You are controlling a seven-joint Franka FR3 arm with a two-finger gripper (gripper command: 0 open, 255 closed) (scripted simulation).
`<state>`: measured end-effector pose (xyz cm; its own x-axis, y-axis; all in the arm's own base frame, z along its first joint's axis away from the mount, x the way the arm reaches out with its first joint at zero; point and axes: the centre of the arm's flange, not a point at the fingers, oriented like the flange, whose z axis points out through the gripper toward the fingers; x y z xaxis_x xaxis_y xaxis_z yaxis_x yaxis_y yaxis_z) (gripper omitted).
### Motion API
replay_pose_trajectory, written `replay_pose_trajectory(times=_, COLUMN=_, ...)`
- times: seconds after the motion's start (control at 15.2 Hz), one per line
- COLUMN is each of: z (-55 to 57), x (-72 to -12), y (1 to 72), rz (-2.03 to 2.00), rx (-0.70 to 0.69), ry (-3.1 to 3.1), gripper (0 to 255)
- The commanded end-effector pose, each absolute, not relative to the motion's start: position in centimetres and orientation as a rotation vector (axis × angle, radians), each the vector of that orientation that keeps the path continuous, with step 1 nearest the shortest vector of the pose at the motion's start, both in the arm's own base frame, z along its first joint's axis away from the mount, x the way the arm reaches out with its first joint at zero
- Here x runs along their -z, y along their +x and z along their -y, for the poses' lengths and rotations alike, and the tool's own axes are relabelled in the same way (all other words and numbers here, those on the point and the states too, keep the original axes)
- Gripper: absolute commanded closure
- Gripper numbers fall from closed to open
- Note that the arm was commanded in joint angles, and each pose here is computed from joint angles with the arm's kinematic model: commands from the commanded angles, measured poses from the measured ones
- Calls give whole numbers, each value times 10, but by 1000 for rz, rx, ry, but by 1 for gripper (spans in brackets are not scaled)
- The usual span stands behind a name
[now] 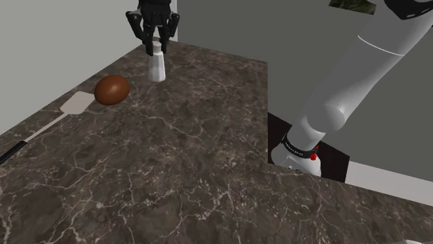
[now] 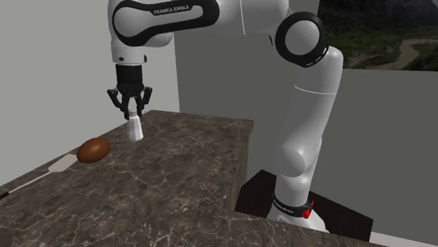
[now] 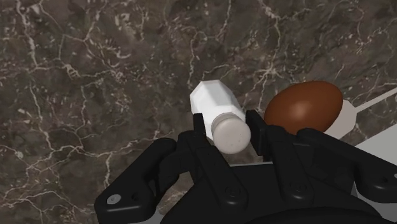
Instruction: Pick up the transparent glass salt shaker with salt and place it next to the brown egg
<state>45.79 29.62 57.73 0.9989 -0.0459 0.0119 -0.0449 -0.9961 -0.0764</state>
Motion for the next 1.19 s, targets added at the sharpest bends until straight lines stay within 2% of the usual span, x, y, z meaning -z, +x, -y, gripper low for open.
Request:
replay_pose_trajectory(times=0.0, z=-296, x=-567, y=458, rz=-70, rx=22, ry=-3064, gripper=255)
replay_pose_trajectory(times=0.33, z=-296, x=-539, y=458, rz=-70, rx=22, ry=-3064, gripper=255)
replay_pose_trajectory(times=0.86, z=-296, x=-539, y=458, rz=-70, rx=22, ry=-3064, gripper=255)
replay_pose_trajectory(times=0.92, z=-296, x=-539, y=458, rz=-70, rx=22, ry=-3064, gripper=0)
replay_pose_trajectory(times=1.12, z=-296, x=-539, y=458, rz=-70, rx=22, ry=-3064, gripper=0)
